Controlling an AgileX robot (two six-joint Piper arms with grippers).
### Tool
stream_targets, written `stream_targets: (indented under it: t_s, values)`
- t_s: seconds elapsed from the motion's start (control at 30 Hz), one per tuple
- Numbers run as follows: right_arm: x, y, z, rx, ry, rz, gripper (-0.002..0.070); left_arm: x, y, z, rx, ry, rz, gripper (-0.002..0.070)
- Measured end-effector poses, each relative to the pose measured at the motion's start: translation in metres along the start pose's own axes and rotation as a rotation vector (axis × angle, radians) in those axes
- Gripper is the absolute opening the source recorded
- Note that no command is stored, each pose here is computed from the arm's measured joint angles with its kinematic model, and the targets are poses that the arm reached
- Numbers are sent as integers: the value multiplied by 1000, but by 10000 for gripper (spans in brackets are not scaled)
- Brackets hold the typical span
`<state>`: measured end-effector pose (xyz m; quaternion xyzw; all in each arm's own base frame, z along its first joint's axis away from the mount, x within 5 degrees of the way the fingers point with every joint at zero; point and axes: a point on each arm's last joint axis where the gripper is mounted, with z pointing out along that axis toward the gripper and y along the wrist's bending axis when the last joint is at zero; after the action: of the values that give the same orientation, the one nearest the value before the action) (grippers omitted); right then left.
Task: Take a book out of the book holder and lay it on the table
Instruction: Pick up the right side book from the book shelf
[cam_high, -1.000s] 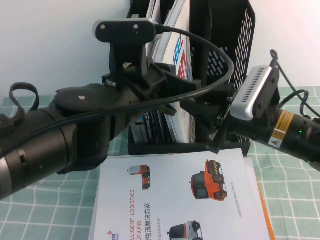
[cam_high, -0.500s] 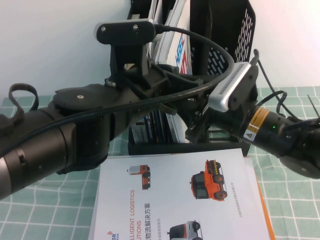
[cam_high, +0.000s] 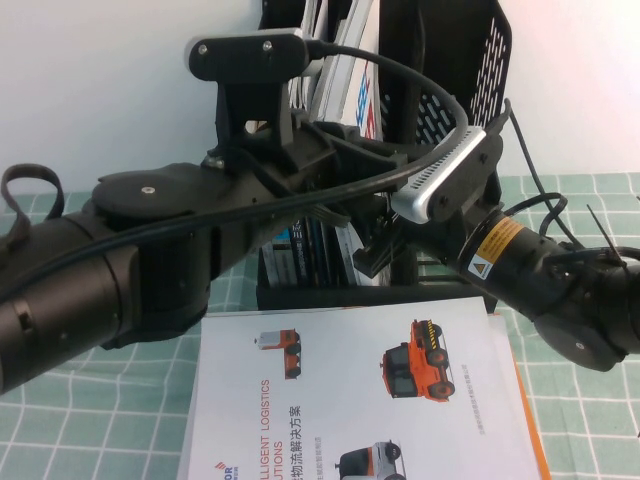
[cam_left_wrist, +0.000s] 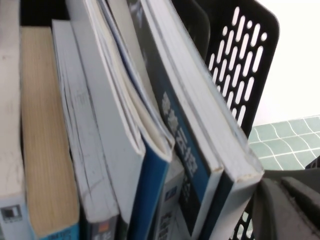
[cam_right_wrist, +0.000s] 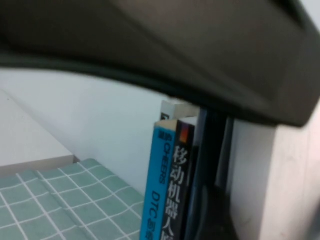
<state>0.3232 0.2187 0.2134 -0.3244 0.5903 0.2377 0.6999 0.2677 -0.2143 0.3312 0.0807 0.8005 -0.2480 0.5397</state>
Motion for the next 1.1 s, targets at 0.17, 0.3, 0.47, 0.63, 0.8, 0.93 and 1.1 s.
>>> stream_targets:
  t_s: [0.17,0.3,0.47,0.63,0.8,0.93,1.1]
  values:
    - [4,1,-4,15,3,18,427,-3,0,-3,-3,-10,40,-3]
    - [16,4,-16,43,46,34,427,-3,0,-3,-3,-10,55,-3]
    - [28,4,-33,113,59,77,427,-3,3,-3,-37,-11,61,-3]
    - [33,1,-38,173,76,102,427,-4,7,-4,-84,-11,77,-3]
    - [33,0,-39,180,78,103,413,-5,7,-6,-76,-14,98,-3]
    - [33,0,-38,175,78,101,408,-4,1,-6,-12,-4,101,-3]
    - [28,1,-40,156,71,88,407,-1,-8,-5,90,16,105,-3]
